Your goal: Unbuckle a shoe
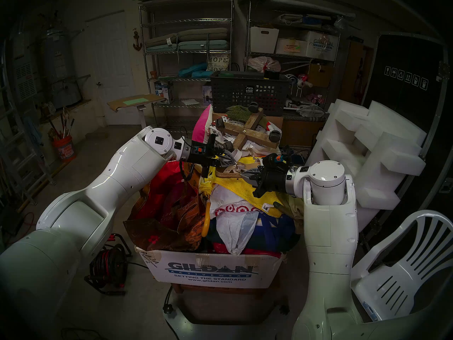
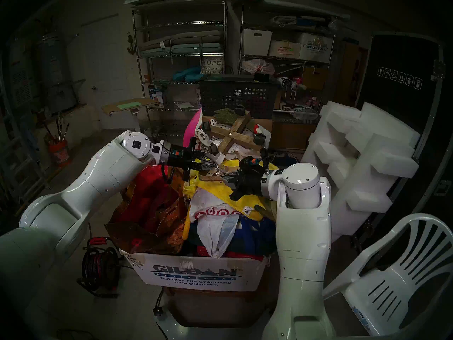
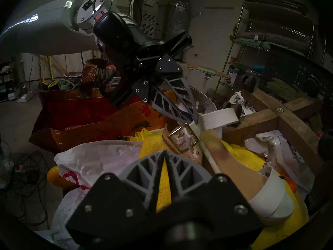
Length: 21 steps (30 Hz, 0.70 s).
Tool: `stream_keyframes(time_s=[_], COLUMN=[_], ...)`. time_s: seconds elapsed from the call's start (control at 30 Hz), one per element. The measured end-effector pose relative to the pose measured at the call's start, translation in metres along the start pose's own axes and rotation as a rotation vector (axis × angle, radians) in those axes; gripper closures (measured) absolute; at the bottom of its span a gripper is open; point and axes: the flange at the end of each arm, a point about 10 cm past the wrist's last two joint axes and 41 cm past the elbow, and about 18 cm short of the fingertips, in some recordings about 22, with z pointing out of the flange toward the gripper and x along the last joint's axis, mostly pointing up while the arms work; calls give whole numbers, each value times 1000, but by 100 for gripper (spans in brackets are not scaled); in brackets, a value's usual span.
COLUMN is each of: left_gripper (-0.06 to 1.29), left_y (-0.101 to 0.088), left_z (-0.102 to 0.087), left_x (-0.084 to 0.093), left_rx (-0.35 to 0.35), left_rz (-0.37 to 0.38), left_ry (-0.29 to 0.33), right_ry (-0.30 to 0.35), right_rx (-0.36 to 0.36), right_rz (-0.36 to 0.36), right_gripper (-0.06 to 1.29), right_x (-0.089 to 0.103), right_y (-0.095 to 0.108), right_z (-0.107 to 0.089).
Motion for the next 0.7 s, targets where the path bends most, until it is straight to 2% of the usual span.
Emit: stream_keyframes(time_s=[0.17, 0.57, 0.7], left_gripper=[100, 100, 100], left_y=[0, -1, -1], left_z=[0, -1, -2], left_x=[0, 1, 0], left_rx=[0, 0, 1], left_rz=[-1, 2, 3], left_ry=[0, 0, -2], right_ry=[-1, -5, -5], right_rx=[2, 5, 0], right_rz=[-6, -20, -24], right_gripper=[100, 87, 87], right_x=[1, 4, 5], right_y=[-1, -3, -3], right_z=[1, 5, 6])
